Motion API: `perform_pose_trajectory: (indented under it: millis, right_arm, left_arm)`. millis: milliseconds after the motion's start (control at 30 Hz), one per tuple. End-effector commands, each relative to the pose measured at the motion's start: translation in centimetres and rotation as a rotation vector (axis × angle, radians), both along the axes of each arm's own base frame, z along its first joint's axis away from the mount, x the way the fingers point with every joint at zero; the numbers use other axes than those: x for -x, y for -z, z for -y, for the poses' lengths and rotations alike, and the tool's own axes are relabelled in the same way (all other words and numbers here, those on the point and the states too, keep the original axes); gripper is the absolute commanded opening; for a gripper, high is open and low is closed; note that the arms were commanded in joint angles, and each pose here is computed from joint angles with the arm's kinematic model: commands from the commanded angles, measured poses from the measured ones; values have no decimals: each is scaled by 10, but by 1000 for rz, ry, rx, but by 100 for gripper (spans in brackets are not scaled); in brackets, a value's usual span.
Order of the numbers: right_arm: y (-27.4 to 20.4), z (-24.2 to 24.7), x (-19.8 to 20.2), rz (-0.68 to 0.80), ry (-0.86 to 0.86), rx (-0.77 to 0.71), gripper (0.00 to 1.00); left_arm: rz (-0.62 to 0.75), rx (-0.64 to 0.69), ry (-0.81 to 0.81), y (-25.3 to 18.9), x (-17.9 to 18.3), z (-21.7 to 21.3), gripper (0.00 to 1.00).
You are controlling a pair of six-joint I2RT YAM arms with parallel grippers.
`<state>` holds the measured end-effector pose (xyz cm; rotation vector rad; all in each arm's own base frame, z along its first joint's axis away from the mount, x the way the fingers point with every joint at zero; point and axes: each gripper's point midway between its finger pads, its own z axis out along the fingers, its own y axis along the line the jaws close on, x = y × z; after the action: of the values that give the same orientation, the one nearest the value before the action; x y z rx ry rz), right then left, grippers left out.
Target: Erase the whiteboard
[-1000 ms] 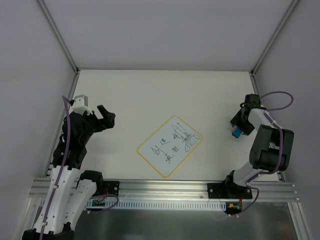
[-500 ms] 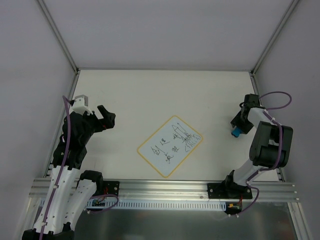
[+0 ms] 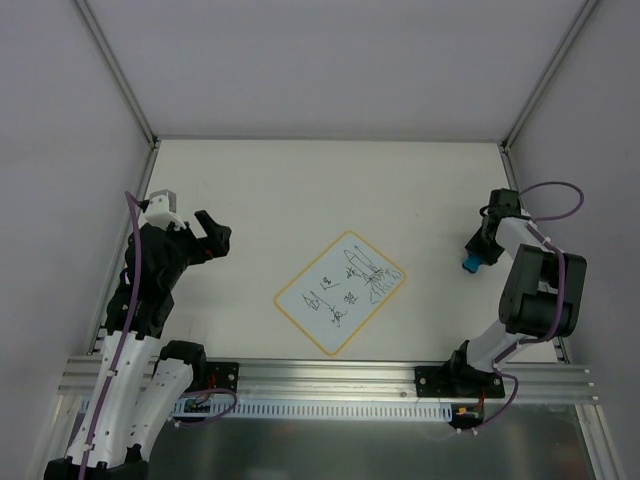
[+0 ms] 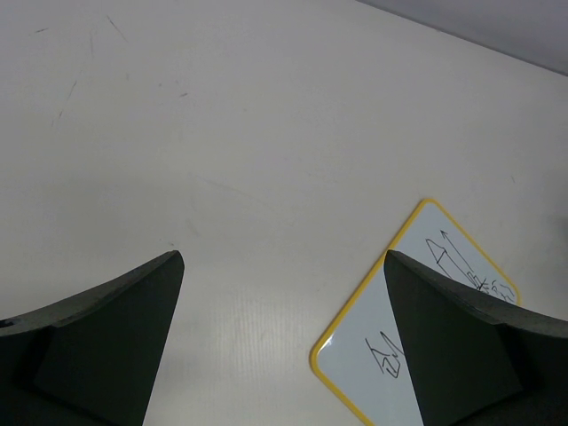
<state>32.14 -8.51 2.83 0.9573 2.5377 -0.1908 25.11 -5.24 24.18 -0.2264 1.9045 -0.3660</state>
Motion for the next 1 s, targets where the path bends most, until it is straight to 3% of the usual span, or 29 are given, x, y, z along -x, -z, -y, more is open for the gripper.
perform_pose_trajectory:
  millis: [0,133,367,667,967]
  right_arm:
    - [-13,-8,-5,58,-58,27,22]
    - [-20,-49,-10,73,-212,39,18]
    - [-26,-175,-2,93,-599,42,17]
    - [-38,-332,24,101,-978,35,17]
    - [-20,-418,65,40,-1163,9,17]
  left_arm:
    - [4,30,23,3,-4,8,99]
    - [-48,77,62,13,-5,20,99]
    - [-240,187,176,56,5,63,99]
    - [-463,84,93,130,12,85,99]
    - [-589,45,13,183,19,81,76]
